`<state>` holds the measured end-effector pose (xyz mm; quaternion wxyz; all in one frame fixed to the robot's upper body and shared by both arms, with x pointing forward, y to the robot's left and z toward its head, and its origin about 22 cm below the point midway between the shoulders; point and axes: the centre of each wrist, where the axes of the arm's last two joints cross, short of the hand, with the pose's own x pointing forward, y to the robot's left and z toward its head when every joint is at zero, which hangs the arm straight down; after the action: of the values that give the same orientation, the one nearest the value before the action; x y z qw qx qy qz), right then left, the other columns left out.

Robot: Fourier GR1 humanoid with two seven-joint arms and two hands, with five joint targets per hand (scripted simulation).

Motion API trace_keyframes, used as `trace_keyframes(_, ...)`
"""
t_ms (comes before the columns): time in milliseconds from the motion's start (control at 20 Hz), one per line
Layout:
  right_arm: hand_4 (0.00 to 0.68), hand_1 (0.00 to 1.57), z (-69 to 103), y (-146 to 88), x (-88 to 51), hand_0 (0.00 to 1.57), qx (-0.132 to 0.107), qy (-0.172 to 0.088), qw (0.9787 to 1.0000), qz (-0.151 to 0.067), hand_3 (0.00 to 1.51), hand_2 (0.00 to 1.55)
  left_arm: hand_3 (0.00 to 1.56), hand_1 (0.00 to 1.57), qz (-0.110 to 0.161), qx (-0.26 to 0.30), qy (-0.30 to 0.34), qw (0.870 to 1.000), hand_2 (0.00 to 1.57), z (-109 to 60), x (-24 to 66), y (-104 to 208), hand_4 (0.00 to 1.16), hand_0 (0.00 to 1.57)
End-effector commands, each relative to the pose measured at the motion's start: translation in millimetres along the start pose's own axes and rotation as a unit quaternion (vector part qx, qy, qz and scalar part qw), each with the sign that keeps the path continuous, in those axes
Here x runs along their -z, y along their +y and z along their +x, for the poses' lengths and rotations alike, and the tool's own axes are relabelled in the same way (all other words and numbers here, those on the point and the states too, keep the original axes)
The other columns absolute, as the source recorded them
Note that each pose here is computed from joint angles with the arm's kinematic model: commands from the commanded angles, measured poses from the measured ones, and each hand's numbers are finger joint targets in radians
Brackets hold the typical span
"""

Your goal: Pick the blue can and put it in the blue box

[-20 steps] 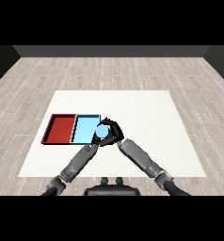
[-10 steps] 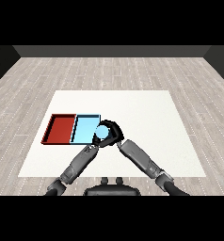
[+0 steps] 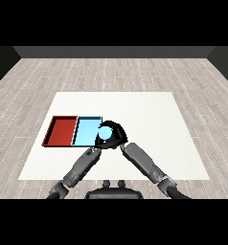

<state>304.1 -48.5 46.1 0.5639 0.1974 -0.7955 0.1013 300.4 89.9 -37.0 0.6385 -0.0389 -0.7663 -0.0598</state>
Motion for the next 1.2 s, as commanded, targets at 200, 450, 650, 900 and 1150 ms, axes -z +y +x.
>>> trace_keyframes(200, 0.0, 0.0, -6.9, 4, -4.2, 0.0, 0.011, 0.007, 0.9999, -0.008, 0.0, 0.0, 1.45, 1.57, 0.007, -0.011, 0.007, 1.0, 1.52, -10.7, -10.2, -4, 1.1, 1.57)
trace_keyframes(450, 0.0, 0.0, 4.1, 2, -0.9, 0.0, 0.024, -0.001, 0.9996, -0.017, 0.0, 0.0, 1.49, 1.57, 0.002, 0.007, 0.012, 1.0, 1.56, -11.3, 3.8, 6, 1.14, 1.57)
trace_keyframes(650, 0.0, 0.0, 6.4, -17, 12.9, 0.0, 0.043, 0.007, 0.9988, -0.022, 0.0, 0.0, 1.5, 1.57, 0.007, 0.02, -0.003, 1.0, 1.57, -1.9, 6.1, -3, 1.13, 1.57)
trace_keyframes(900, 0.0, 0.0, 32.5, -38, -15.3, 0.0, 0.026, -0.008, 0.9993, -0.025, 0.0, 0.0, 1.5, 1.57, 0.004, 0.044, -0.001, 0.999, 1.57, -3.7, 5.9, 5, 1.13, 1.57)
trace_keyframes(1150, 0.0, 0.0, 47.7, -37, -47.6, 0.0, 0.041, -0.016, 0.998, -0.046, 0.0, 0.0, 1.5, 1.57, 0.021, 0.037, 0.002, 0.999, 1.57, -20.0, 8.4, 18, 1.13, 1.57)
